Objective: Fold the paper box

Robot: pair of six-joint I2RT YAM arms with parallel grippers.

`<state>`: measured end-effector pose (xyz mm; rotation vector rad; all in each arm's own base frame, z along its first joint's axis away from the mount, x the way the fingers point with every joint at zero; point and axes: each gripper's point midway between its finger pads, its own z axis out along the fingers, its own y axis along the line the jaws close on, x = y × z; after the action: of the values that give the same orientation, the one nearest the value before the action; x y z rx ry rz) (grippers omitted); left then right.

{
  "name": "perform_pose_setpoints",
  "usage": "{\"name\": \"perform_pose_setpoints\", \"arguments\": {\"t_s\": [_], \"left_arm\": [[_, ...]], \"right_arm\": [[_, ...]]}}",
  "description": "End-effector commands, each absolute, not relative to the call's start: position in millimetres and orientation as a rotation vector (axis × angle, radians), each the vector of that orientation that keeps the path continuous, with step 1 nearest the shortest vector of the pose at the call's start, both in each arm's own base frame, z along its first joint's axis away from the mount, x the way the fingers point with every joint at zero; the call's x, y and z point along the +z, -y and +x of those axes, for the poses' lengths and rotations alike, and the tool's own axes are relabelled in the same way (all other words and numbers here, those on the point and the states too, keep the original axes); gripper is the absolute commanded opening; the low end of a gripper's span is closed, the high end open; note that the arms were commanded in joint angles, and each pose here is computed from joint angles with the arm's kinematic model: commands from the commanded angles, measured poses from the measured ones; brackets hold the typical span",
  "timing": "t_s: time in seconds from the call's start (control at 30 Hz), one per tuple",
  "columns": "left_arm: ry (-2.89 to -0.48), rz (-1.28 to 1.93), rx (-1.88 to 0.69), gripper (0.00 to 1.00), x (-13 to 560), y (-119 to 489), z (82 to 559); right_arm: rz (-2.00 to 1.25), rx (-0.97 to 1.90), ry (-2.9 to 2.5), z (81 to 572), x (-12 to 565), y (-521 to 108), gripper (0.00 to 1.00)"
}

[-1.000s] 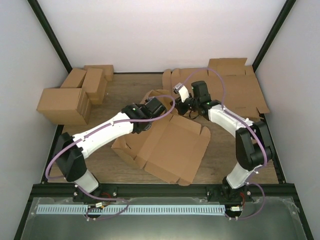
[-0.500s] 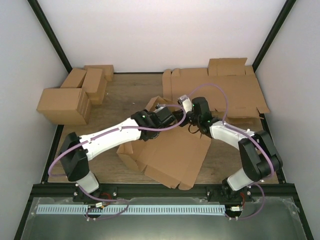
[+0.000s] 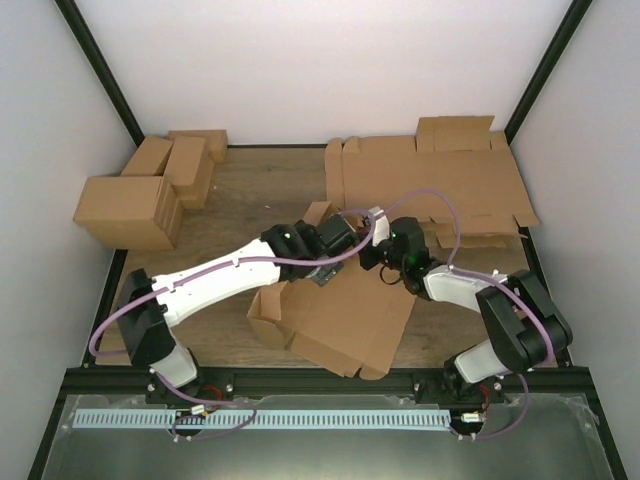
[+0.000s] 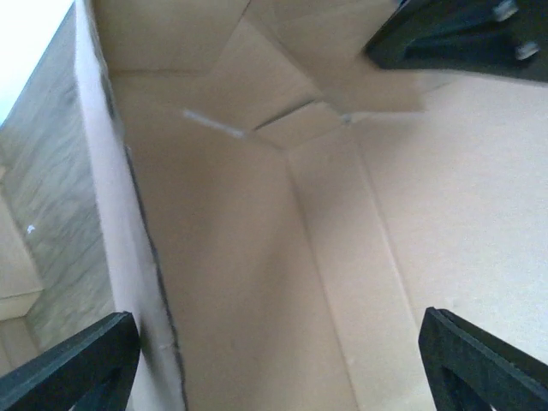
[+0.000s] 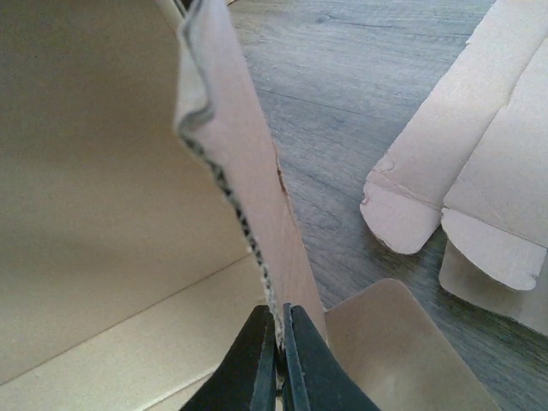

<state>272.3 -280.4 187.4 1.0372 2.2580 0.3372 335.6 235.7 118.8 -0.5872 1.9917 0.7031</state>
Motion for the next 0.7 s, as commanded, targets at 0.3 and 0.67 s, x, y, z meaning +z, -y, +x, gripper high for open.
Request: {"name": "perform_pose_setpoints", "arguments": {"t_s": [0.3, 0.67], "left_arm": [[-2.26, 0.591, -0.734, 1.0, 318.0, 307.0, 298.7], [-2.332, 0.276, -1.12, 0.62, 279.2, 238.4, 330.7]], "right_arm": [[-0.662, 0.678, -1.967, 322.6, 109.6, -236.3, 0.01], [-0.678, 0.689, -1.963, 314.9, 108.0, -234.8, 0.02]]}}
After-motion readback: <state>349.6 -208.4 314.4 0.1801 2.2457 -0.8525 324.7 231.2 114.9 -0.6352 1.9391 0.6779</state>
